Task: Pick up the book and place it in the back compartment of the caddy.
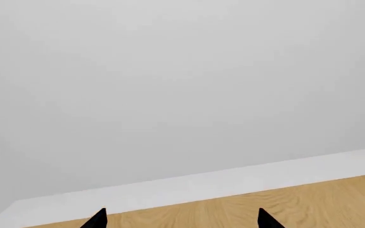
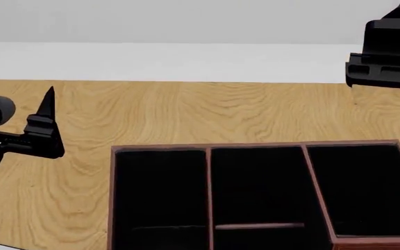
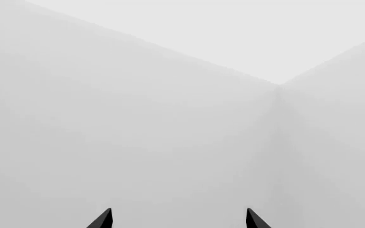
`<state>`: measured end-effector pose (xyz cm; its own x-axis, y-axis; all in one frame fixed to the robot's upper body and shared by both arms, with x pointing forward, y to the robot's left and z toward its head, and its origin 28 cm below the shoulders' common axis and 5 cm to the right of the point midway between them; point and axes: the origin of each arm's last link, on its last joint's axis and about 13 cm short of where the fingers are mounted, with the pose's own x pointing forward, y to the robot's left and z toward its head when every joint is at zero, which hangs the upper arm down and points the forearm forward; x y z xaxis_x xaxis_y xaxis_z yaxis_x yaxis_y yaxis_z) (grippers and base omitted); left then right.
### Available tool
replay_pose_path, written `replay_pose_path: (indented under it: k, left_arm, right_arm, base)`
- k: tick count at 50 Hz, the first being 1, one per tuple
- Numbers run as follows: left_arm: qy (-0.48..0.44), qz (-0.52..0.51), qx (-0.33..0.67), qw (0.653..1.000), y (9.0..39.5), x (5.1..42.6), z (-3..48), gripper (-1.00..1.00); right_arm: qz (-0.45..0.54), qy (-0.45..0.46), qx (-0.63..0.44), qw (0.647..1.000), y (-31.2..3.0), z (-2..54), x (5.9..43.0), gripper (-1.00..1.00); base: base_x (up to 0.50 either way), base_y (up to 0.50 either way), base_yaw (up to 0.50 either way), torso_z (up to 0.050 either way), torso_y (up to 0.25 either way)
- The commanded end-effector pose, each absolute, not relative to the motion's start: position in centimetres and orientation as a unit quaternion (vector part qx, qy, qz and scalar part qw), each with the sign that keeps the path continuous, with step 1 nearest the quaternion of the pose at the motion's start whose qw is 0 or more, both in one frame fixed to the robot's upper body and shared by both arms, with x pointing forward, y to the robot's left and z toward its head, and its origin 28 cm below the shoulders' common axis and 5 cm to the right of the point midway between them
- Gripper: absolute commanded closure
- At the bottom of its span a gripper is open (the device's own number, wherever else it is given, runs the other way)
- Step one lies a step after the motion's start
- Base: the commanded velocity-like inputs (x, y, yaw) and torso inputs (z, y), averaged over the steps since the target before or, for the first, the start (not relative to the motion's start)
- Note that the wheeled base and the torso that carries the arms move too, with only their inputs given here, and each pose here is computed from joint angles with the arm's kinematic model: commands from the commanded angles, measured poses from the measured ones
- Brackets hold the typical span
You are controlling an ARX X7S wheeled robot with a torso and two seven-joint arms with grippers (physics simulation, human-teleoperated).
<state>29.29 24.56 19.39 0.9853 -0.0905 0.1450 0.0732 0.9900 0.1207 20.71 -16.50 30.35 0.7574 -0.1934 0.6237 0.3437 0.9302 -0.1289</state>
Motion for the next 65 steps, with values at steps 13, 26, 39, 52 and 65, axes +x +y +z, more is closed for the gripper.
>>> replay_pose_path:
  k: [13, 26, 39, 52, 65]
  left_arm:
    - [-0.074, -0.045, 0.057, 0.995, 24.38, 29.2, 19.32, -1.0]
    - [-0.073, -0.042, 0.056, 0.995, 24.5, 29.11, 19.32, -1.0]
    - [-0.072, -0.04, 0.056, 0.995, 24.58, 29.16, 19.36, -1.0]
    - [-0.067, -0.032, 0.051, 0.996, 24.58, 29.29, 19.53, -1.0]
    - [-0.058, -0.031, 0.042, 0.997, 24.46, 29.25, 19.7, -1.0]
  right_arm:
    - [-0.147, -0.323, -0.117, 0.928, -16.6, 30.45, 20.28, -1.0]
    - [-0.146, -0.324, -0.118, 0.927, -16.5, 30.56, 20.31, -1.0]
    - [-0.143, -0.324, -0.119, 0.927, -16.38, 30.71, 20.39, -1.0]
    - [-0.143, -0.325, -0.118, 0.927, -16.42, 30.74, 20.37, -1.0]
    - [-0.145, -0.324, -0.116, 0.928, -16.53, 30.54, 20.33, -1.0]
  base:
    - [0.0, 0.0, 0.0, 0.0, -0.078]
    - [0.0, 0.0, 0.0, 0.0, -0.166]
    - [0.0, 0.0, 0.0, 0.0, -0.165]
    - [0.0, 0.0, 0.0, 0.0, -0.052]
    - [0.0, 0.0, 0.0, 0.0, 0.0]
